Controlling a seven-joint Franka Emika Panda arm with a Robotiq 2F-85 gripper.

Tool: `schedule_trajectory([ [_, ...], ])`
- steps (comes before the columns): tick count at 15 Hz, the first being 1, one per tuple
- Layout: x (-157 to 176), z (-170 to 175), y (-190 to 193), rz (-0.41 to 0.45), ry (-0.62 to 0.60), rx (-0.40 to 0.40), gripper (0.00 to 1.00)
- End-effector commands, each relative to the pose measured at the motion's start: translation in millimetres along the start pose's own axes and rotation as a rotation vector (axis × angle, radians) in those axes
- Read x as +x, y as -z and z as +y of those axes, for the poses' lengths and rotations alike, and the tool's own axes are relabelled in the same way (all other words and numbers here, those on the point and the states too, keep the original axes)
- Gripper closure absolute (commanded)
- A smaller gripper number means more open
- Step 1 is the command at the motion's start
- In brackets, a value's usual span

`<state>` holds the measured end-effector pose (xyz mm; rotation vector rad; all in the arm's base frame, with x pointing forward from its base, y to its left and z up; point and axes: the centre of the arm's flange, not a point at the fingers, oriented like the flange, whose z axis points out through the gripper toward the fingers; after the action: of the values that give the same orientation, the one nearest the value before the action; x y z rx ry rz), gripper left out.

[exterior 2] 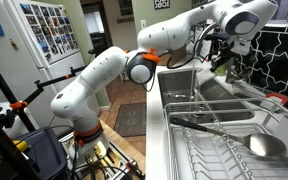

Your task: Rinse the small, white object

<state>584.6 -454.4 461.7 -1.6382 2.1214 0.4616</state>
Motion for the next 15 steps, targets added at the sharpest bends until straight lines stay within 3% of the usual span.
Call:
schedule_trajectory([
  [1,-2,19,10,0.115,-0.007,-0.039,0.98],
  [4,5,25,27,0.230,-0.017,-0.033,0.98],
  [11,23,27,85,0.590,0.005,0.074,0.98],
  [13,26,24,98,0.658,0.006,0.111,0.98],
  [15,25,18,101,0.654,0.037,0.133,0.98],
])
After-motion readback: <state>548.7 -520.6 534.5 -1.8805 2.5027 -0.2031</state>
